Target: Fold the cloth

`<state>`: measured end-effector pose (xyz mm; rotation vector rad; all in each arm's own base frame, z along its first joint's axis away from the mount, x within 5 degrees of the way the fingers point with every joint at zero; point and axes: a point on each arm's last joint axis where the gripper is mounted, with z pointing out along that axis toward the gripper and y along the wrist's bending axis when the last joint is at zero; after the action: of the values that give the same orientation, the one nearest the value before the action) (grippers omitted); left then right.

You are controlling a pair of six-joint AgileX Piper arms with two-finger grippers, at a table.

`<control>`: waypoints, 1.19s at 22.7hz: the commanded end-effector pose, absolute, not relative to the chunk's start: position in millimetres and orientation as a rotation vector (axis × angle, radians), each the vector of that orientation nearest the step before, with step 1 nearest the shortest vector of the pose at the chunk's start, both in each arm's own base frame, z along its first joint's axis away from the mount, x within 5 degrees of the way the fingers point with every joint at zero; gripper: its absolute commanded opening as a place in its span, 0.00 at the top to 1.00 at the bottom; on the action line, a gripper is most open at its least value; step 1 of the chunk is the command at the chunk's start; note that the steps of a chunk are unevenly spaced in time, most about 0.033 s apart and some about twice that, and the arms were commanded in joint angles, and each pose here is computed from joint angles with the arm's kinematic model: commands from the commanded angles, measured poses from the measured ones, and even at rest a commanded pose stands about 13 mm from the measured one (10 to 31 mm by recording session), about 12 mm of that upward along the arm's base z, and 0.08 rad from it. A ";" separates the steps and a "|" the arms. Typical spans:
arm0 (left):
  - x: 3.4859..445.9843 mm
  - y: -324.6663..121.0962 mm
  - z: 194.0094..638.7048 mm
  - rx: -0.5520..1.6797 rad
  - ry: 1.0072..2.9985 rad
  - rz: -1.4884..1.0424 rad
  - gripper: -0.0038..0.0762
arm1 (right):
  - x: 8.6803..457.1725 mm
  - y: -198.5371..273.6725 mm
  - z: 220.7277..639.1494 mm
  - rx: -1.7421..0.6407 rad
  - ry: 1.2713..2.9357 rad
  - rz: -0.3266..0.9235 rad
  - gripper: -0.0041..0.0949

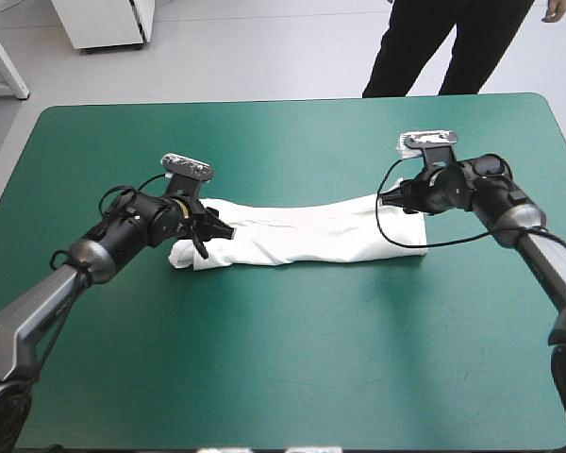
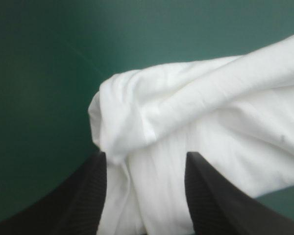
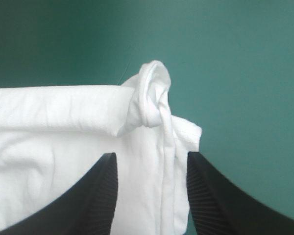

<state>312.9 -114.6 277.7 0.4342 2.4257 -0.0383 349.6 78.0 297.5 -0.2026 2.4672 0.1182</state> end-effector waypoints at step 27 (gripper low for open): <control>343.0 -227.9 293.0 0.859 2.277 -0.645 0.96 | 284.9 -13.2 383.8 0.155 2.368 0.359 0.54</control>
<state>338.0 -219.9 272.8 0.8975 2.3553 -0.6145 275.2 -13.4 377.1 0.1884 2.4298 0.2764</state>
